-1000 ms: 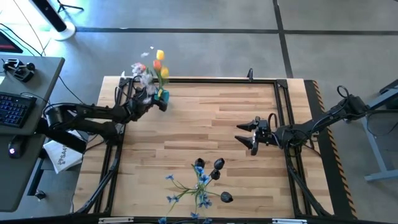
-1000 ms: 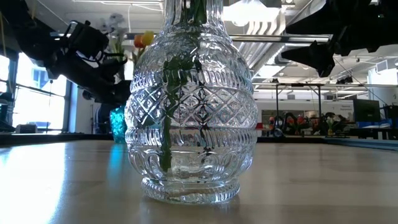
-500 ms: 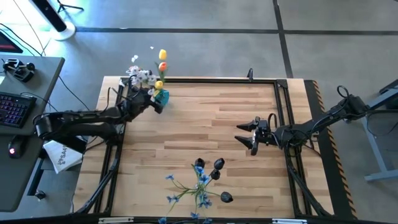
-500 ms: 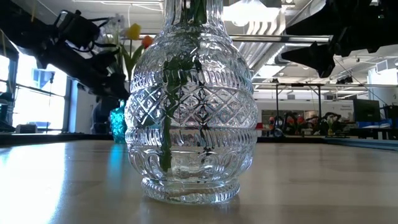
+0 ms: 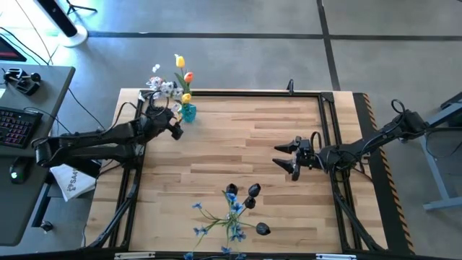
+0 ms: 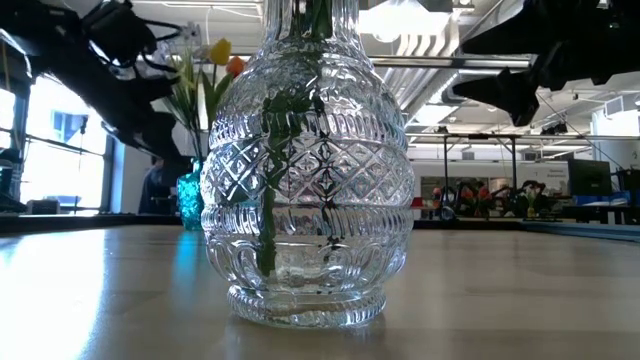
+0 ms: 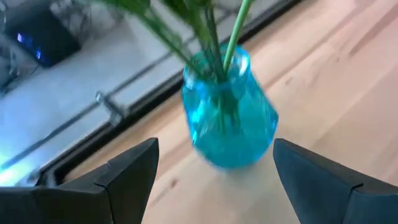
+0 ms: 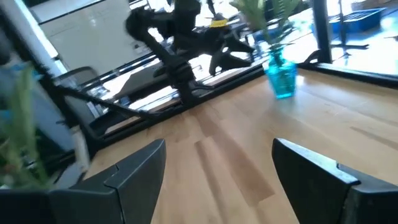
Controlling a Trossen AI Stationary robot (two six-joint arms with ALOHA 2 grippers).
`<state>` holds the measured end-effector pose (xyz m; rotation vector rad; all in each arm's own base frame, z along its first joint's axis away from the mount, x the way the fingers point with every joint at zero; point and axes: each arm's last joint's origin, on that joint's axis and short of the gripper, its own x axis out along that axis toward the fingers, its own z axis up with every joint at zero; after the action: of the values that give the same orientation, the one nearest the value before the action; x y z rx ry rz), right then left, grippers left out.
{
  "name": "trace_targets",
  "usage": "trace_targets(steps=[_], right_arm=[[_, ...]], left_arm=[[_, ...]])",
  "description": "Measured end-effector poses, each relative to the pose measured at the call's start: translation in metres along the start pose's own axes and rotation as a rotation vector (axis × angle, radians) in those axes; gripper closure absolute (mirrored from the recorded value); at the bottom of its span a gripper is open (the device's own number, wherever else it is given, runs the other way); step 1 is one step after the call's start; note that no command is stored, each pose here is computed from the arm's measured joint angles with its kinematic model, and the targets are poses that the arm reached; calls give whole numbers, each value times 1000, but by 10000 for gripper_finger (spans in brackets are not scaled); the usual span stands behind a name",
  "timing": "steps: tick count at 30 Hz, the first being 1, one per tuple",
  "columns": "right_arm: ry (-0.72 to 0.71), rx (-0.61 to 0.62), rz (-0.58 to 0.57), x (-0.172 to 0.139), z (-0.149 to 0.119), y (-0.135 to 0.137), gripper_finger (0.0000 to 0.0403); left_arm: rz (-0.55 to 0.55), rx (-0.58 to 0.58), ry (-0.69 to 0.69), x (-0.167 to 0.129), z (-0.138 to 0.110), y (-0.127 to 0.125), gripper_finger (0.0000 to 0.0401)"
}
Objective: Sort flowers into vase by color
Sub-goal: Move the transparent vase to the top right of the table
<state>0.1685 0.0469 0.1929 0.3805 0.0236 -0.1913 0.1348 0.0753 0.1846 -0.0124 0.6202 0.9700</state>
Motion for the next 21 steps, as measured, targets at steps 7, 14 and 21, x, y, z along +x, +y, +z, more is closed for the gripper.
trace_targets(steps=[7, 14, 21], right_arm=[[117, -62, 213, 2, -8, 6, 112], [257, -174, 295, 13, -34, 12, 112], [332, -295, 358, 45, -50, 48, 112]], left_arm=[[-23, -74, 114, -29, 9, -9, 96], [-219, -74, 91, -63, -11, -53, 96], [-442, -51, 77, -103, -22, -93, 96]])
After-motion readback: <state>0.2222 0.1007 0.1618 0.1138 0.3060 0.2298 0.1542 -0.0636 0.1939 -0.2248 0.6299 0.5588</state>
